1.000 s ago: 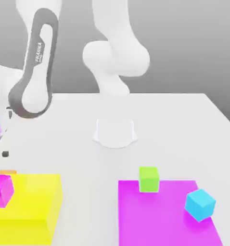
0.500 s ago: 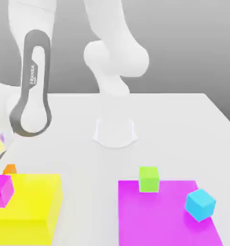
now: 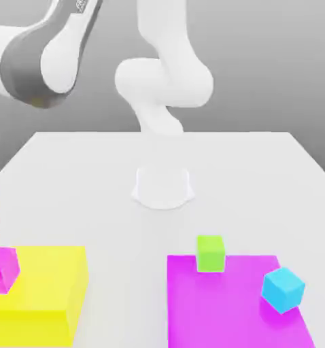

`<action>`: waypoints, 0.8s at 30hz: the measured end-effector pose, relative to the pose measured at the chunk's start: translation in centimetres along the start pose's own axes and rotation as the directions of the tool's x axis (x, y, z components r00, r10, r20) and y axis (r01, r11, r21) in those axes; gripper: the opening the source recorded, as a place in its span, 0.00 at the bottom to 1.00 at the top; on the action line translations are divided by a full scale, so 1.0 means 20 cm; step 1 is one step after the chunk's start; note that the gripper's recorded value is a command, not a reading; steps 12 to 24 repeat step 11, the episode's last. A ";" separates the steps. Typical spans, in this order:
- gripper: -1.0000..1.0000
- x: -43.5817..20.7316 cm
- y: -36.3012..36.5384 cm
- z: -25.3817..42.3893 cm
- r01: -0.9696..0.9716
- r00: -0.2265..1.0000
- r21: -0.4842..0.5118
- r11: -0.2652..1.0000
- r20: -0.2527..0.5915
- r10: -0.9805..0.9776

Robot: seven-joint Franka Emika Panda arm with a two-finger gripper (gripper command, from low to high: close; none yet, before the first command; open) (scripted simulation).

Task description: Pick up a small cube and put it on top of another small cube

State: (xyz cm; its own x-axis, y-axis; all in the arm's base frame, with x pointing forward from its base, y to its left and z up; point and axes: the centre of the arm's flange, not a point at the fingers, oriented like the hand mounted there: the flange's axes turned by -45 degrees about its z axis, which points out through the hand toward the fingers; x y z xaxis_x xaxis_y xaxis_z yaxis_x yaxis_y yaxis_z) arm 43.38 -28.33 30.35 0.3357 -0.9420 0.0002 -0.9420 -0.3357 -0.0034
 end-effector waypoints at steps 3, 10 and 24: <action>1.00 0.00 0.00 0.08 -0.002 1.000 0.000 1.000 0.001 0.002; 1.00 0.00 0.01 -0.03 -0.004 1.000 -0.002 1.000 0.001 0.004; 1.00 0.00 0.01 -0.11 -0.004 1.000 -0.003 1.000 0.001 0.004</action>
